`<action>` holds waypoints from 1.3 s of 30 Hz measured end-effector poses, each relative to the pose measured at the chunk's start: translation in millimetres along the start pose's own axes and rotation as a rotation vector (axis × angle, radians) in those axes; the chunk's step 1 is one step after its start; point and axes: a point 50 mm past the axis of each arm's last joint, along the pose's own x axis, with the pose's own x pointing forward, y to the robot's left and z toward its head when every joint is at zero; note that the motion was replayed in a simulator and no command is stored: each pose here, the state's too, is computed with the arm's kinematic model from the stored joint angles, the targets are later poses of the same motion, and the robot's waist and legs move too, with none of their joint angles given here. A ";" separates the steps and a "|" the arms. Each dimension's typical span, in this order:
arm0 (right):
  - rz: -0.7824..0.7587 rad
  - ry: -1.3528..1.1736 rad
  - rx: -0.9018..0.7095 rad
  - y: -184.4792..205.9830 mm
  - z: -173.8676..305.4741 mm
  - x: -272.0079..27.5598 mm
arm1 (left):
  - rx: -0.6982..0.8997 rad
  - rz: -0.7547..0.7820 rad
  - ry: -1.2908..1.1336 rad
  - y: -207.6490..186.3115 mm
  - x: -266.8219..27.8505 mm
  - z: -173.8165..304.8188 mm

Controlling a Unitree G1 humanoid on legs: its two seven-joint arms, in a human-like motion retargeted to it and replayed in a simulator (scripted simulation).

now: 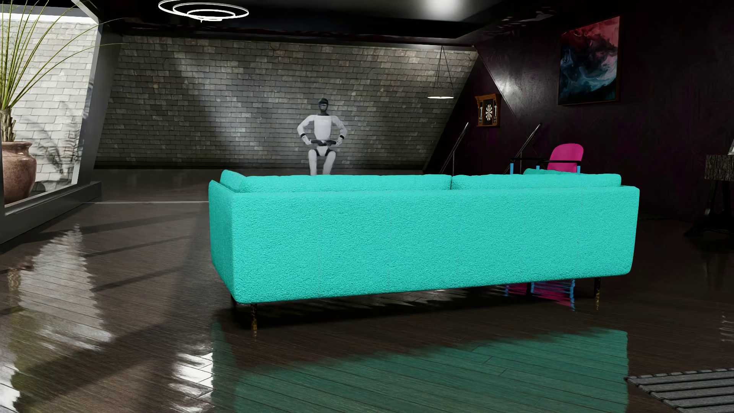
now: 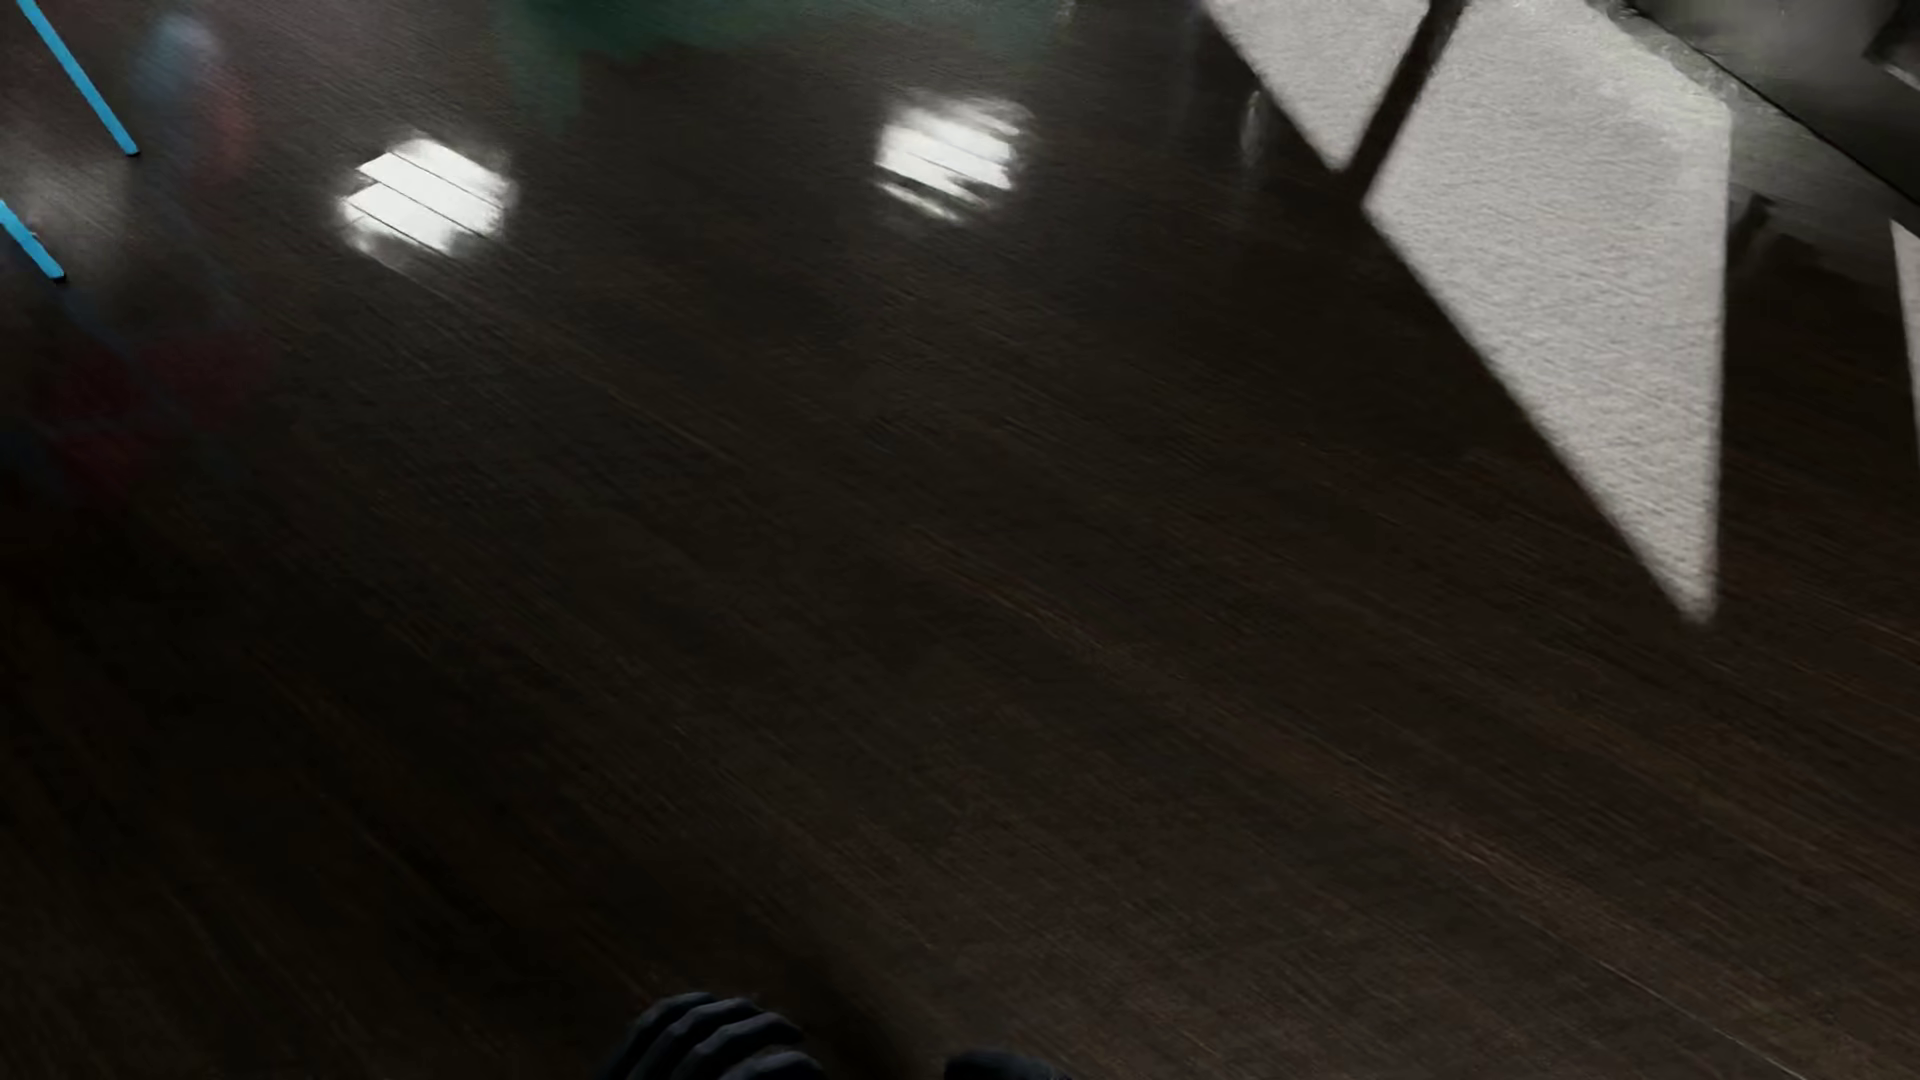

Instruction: Walk towards the sofa

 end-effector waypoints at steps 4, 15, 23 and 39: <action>-0.049 -0.009 -0.015 -6.0 -5.0 12.4 | -0.019 -0.071 -0.060 4.6 -4.7 -3.9; -0.001 0.050 0.106 4.4 5.9 0.0 | 0.048 0.063 -0.040 11.9 8.4 4.7; 0.056 0.158 0.139 6.5 8.4 -12.3 | 0.027 0.098 -0.119 12.5 21.9 11.5; 0.026 0.210 0.035 -5.1 -5.7 -15.9 | -0.062 0.072 -0.060 -0.4 16.2 18.0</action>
